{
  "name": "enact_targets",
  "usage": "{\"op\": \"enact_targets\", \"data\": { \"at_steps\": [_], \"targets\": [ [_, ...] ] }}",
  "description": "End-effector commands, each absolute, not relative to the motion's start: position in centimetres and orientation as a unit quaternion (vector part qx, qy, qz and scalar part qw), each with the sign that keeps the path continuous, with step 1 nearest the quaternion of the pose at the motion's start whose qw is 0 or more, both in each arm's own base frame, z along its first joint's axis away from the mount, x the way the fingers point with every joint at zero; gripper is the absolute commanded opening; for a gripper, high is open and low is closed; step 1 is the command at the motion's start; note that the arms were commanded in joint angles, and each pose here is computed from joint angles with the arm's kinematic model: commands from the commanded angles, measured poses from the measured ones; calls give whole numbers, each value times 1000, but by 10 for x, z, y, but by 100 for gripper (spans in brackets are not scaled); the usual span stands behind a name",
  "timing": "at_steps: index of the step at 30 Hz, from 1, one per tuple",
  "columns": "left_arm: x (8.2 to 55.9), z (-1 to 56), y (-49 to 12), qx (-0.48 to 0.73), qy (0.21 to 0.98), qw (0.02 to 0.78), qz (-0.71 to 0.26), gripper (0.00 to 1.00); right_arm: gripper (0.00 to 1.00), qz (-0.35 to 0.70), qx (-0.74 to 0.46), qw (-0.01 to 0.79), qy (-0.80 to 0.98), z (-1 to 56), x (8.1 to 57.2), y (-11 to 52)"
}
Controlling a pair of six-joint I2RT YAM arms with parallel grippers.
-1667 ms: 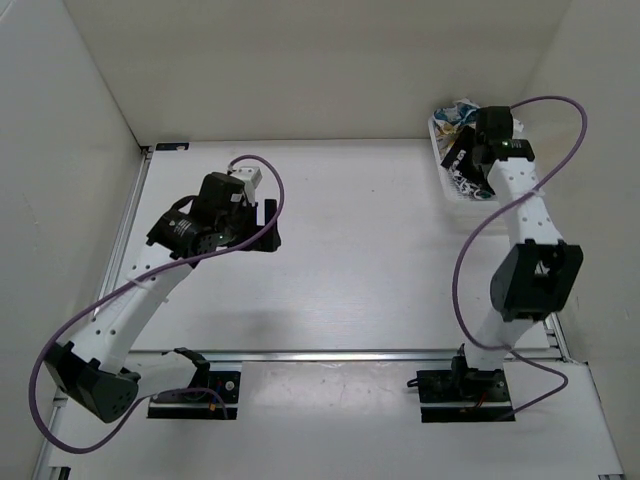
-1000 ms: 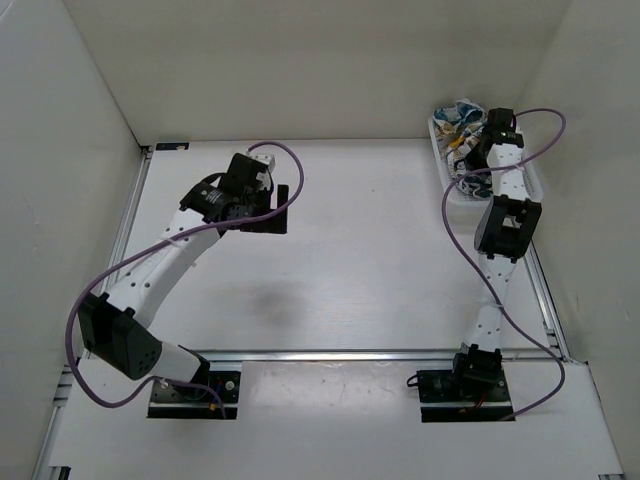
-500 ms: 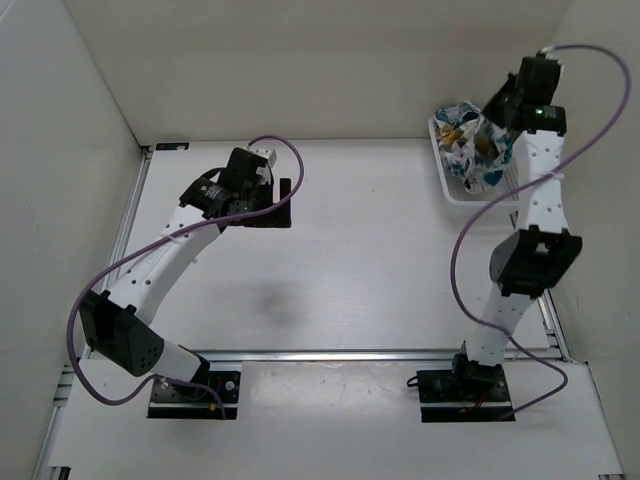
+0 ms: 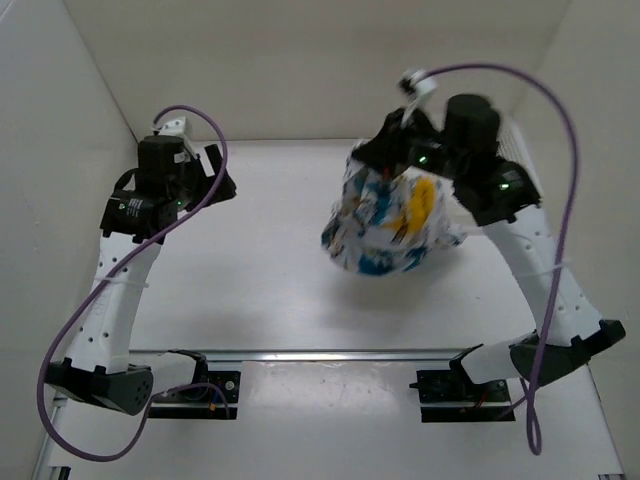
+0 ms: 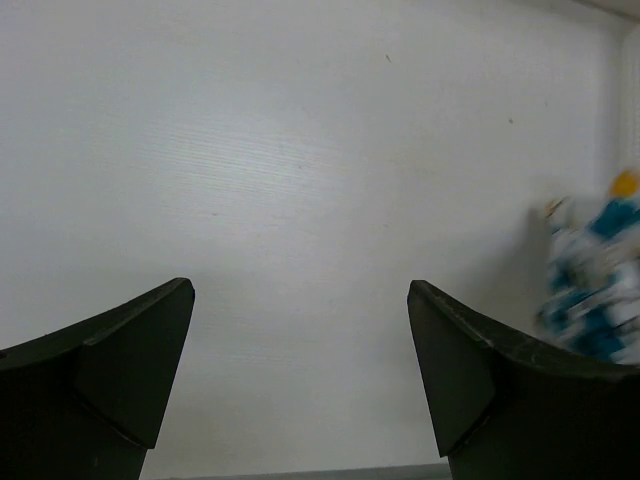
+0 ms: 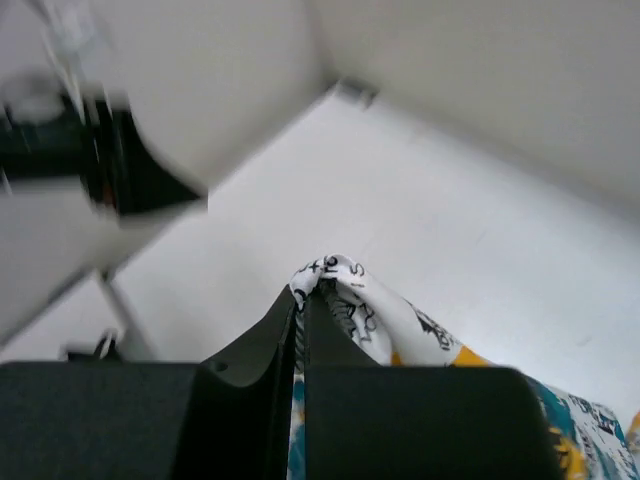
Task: Fold and stack the shorts
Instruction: Move the shorts to the center of the board, then flatten the shorts out
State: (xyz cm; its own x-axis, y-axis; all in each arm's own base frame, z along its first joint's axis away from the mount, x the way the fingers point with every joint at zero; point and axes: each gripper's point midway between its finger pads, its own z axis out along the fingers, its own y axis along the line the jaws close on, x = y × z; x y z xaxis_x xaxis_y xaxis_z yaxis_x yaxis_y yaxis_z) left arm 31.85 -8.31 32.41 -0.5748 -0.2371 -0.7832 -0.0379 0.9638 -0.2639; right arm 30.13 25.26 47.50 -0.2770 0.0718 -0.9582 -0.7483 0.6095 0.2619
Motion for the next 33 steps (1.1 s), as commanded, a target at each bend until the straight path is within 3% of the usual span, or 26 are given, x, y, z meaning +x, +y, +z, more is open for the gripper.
{"op": "enact_targets", "data": {
  "at_steps": [1, 2, 5, 6, 10, 16, 18, 19, 23, 30, 33],
  "targets": [
    [314, 323, -65, -113, 886, 436, -109, 100, 0, 350, -270, 449, 776, 367, 291, 290],
    [312, 316, -69, -108, 891, 423, -123, 100, 0, 345, -249, 409, 807, 325, 289, 288],
    [308, 288, -78, -100, 908, 382, -142, 100, 1, 313, -192, 383, 847, 285, 298, 275],
    [307, 283, -81, -97, 910, 375, -149, 100, 39, 298, -168, 384, 858, 278, 309, 268],
    [287, 252, -125, -33, 919, 308, -243, 100, 66, 248, -100, 337, 903, 259, 325, 216],
    [235, 159, -160, -49, 949, 197, -240, 100, 67, 227, -98, 311, 918, 232, 298, 202],
    [219, 135, -167, -62, 956, 172, -231, 100, 73, 230, -115, 289, 922, 217, 279, 218],
    [216, 129, -169, -65, 957, 165, -231, 100, 81, 225, -126, 284, 923, 211, 272, 224],
    [207, 109, -186, -61, 957, 141, -244, 100, 90, 223, -179, 242, 927, 181, 243, 269],
    [212, 82, -218, -65, 950, 94, -292, 100, 93, 228, -187, 210, 932, 144, 238, 299],
    [215, 65, -218, -72, 956, 74, -275, 89, 83, 238, -187, 185, 935, 124, 239, 311]
  ]
}}
